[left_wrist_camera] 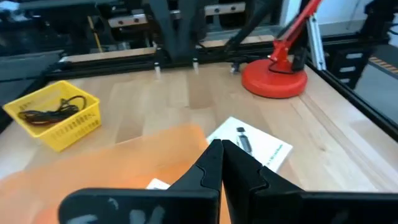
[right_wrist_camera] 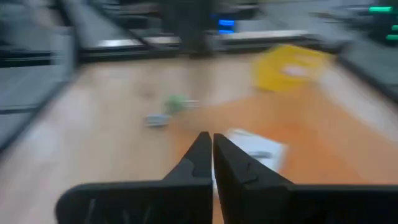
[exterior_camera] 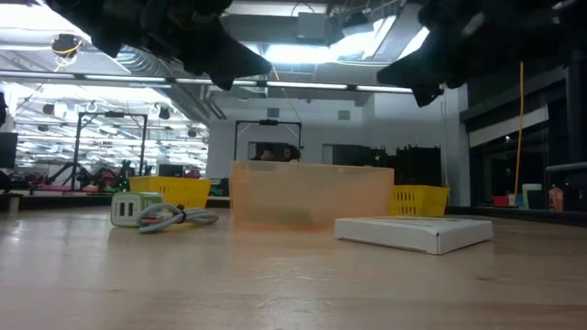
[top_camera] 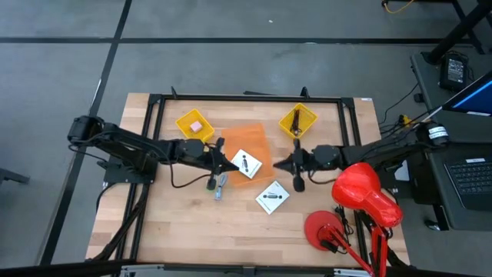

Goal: Pick and place items into bin
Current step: Put the card reader box into the orange bin

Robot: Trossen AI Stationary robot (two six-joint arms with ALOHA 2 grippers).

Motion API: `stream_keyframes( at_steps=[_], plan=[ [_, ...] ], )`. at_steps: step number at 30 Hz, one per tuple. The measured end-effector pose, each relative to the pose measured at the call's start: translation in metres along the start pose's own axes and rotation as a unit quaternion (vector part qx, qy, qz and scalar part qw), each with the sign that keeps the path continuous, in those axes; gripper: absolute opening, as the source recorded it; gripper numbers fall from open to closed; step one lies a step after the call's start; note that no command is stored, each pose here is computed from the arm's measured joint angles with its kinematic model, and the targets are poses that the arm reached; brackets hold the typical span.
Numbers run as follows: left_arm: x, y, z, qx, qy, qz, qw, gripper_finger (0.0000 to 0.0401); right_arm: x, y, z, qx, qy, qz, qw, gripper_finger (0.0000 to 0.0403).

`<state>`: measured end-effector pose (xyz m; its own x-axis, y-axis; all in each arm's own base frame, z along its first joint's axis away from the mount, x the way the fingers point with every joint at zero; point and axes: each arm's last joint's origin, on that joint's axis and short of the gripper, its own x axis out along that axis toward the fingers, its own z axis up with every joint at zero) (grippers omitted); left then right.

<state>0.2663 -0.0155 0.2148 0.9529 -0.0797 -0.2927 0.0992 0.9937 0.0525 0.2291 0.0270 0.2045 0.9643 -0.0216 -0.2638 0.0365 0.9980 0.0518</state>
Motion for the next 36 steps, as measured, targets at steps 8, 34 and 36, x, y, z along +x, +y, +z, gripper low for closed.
stream_keyframes(
  at_steps=[8,34,36],
  plan=[
    [0.001,-0.008,-0.001,0.003,0.003,-0.014,1.000,0.0002,0.007,0.011,-0.018,0.062,0.027,0.059,0.996,0.0000],
    [0.000,-0.032,-0.002,0.019,0.009,-0.057,0.998,0.0002,0.095,0.094,-0.042,0.095,0.327,-0.059,0.938,0.0000],
    [0.000,-0.033,-0.002,0.020,0.010,-0.060,0.998,0.0002,0.099,0.096,-0.045,0.094,0.342,-0.072,0.932,0.0000]
  ],
)
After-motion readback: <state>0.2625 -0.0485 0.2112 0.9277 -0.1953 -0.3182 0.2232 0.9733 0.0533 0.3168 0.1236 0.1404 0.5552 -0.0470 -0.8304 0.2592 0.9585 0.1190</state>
